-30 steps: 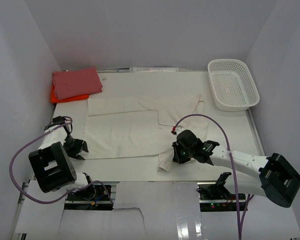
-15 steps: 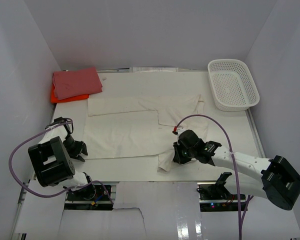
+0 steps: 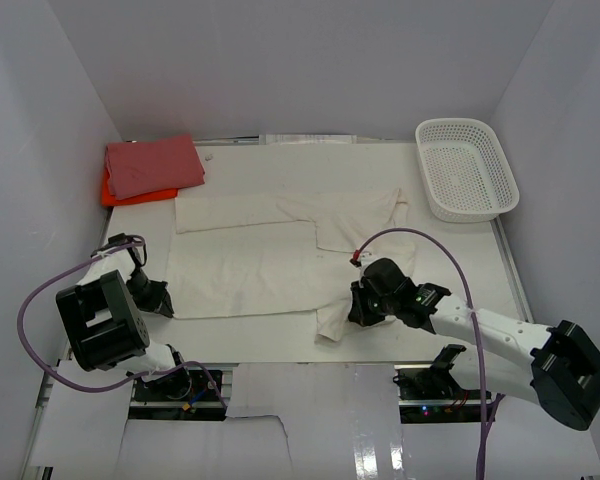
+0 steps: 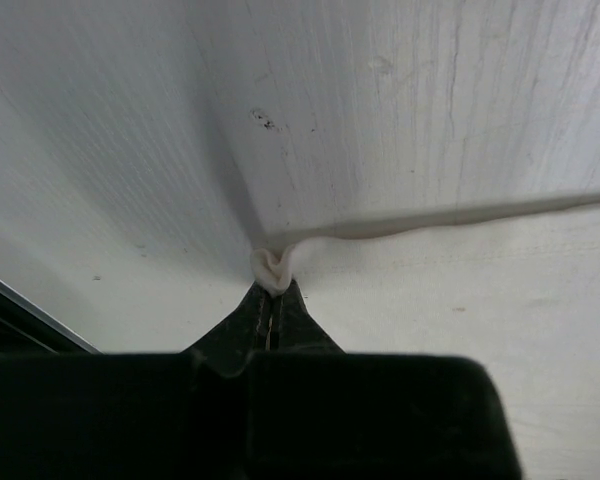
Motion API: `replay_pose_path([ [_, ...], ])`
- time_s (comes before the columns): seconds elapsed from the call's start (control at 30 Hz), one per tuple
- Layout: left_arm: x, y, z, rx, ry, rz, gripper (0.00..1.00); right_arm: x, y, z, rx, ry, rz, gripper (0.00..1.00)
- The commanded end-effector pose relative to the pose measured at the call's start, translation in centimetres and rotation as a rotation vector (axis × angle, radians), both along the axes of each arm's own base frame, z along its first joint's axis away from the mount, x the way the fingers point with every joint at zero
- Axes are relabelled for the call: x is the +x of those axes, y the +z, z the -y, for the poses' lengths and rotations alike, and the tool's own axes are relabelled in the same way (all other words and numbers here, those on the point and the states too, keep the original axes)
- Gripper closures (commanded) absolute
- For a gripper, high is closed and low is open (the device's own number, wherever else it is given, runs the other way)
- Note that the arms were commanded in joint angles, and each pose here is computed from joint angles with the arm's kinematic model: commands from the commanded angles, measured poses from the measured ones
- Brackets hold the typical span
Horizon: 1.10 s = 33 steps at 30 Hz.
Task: Fold and stack the t-shirts
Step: Grap the side of the flattened tshirt closest away from the robot with both arms, then fold the other side of the tshirt into a rectangle
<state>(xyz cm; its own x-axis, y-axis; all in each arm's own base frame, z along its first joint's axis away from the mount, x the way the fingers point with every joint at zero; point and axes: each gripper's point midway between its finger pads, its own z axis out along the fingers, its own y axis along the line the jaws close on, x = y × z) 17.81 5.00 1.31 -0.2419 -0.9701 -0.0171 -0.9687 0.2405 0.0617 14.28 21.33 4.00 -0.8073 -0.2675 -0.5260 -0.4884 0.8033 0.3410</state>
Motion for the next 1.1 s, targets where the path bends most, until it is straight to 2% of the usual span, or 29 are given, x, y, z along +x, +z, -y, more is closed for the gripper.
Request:
replay_pose_path([
  [0.0, 1.5, 0.7, -0.7, 0.039, -0.033, 0.077, 1.00, 0.4, 1.6, 0.0, 0.020, -0.001, 0.025, 0.92],
  [0.3, 4.7, 4.2, -0.2, 0.002, -0.099, 0.243, 1.00, 1.4, 6.5, 0.1, 0.037, -0.032, 0.092, 0.92],
  [0.6, 7.0, 3.6, 0.1, -0.048, -0.111, 0.299, 1.00, 3.1, 9.5, 1.5, -0.028, -0.093, 0.163, 0.92],
  [0.73, 8.2, 3.8, 0.1, -0.064, -0.092, 0.326, 1.00, 5.5, 10.3, 3.2, -0.093, -0.143, 0.182, 0.92],
  [1.07, 11.3, 5.0, 0.0, -0.106, -0.073, 0.382, 1.00, 10.8, 12.6, 4.8, -0.088, -0.180, 0.191, 0.92],
])
